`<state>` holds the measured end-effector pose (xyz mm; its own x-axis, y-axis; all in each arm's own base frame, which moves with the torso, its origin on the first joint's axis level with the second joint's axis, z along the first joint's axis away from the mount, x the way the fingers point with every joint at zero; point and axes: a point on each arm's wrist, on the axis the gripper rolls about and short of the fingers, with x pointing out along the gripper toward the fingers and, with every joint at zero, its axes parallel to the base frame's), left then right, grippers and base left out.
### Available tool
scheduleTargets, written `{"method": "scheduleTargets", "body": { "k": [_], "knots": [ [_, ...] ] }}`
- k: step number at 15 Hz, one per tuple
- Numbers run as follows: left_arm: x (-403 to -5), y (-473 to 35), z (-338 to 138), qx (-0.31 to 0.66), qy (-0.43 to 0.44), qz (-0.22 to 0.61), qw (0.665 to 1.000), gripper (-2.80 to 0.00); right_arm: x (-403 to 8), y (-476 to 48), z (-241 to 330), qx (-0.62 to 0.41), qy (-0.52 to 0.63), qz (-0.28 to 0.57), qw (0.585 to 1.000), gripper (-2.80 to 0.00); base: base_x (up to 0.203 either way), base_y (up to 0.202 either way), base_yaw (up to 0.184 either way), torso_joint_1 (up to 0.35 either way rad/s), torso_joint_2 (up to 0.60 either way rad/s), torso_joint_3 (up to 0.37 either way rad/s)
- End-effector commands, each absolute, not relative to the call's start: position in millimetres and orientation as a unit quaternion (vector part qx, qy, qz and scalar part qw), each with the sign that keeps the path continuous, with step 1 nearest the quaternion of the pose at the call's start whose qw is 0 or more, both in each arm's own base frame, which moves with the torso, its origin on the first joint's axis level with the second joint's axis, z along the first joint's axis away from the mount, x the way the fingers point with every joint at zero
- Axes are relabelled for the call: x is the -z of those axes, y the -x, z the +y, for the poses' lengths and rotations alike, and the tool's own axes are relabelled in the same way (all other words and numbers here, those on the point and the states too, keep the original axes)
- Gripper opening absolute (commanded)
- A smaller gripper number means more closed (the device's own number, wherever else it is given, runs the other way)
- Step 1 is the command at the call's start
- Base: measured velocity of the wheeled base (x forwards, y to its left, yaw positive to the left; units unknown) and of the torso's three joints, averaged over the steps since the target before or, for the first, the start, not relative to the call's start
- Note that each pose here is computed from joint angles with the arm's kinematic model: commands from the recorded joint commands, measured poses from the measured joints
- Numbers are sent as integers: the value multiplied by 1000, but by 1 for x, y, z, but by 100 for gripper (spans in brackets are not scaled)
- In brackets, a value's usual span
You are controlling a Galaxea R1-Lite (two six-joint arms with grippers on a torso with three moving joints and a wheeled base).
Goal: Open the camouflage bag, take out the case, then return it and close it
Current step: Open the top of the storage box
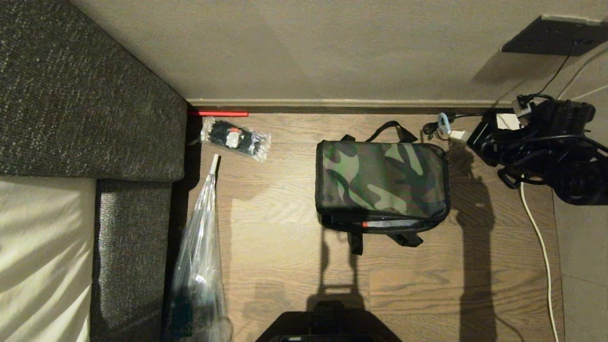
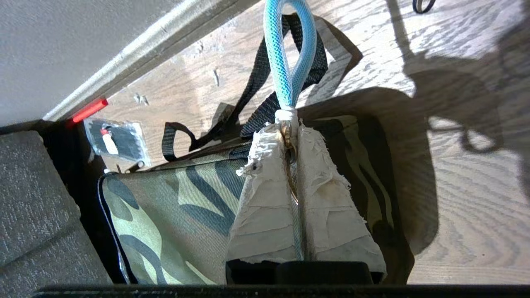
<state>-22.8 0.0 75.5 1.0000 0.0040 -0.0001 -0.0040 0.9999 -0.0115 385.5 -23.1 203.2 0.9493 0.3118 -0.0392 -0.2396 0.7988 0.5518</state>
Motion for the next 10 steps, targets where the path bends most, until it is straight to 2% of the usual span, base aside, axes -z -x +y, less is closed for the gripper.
{"method": "scheduleTargets", "body": {
  "k": [1,10],
  "knots": [
    [-75,23,0,-2,6,0,1000,-280,-204,-386,-23,-149,-282,61,946,-280,0,0,0,0,0,0],
    [-75,23,0,-2,6,0,1000,-280,-203,-387,-23,-148,-283,62,946,-280,0,0,0,0,0,0]
  ]
}}
